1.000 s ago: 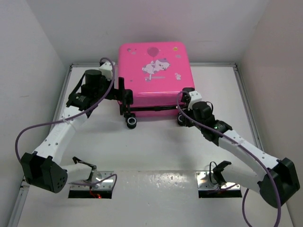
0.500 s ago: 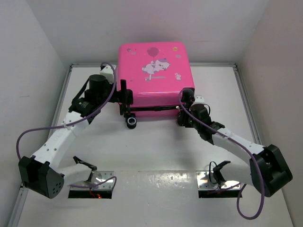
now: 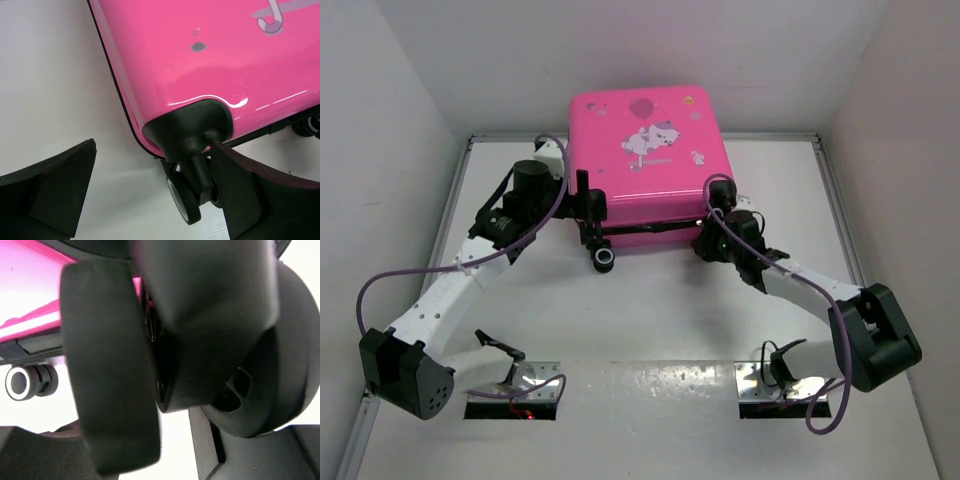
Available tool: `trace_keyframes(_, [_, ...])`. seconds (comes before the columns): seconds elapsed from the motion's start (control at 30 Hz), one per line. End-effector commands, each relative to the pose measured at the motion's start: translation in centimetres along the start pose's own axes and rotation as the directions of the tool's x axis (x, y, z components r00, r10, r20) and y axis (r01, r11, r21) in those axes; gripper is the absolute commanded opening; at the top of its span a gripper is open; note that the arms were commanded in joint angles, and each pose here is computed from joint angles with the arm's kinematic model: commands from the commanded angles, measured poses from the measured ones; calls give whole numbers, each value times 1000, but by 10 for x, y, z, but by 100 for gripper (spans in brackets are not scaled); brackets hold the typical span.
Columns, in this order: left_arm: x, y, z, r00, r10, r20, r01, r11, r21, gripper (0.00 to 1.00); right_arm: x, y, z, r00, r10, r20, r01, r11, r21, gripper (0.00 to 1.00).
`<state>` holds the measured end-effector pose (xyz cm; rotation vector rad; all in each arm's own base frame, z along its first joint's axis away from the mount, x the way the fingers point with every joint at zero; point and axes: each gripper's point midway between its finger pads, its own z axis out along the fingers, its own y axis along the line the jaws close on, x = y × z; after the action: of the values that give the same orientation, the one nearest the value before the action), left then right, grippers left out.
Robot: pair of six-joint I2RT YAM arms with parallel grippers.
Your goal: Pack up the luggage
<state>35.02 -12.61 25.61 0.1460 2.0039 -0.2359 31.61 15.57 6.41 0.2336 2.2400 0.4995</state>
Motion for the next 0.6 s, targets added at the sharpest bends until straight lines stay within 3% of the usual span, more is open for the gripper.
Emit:
trace_keyframes(0.0, [-8,-2,-3,999,-12,40,12,1000,0,100,-51,34,7,991,42,126,-27,993,-115,48])
trace_keyframes(0.13, [-7,0,-4,999,-1,42,2,1000,-9,100,-54,55,-7,994,-58,91,73,982,-172,45])
trace_keyframes(0.17, [-7,2,-4,999,-1,44,2,1000,-21,100,-63,61,-21,984,-128,124,150,970,-190,44])
trace_keyframes(0.23, [-11,2,-5,999,16,52,-15,1000,-21,100,-49,61,-44,973,-230,31,232,955,-183,44])
trace_keyframes(0.3, [-11,3,-5,998,39,52,-38,999,-22,100,-50,59,-70,949,-315,14,313,934,-173,45])
trace_keyframes(0.47, [-18,3,-8,995,58,78,-57,998,-20,100,-110,47,-131,881,-463,94,470,878,-90,58])
trace_keyframes(0.5, [-18,0,-8,995,62,78,-61,998,-12,100,-106,30,-125,889,-458,16,459,887,-55,59])
trace_keyframes(0.57, [-15,2,-5,996,63,68,-62,998,-22,100,-141,21,-130,901,-433,34,433,901,-8,60])
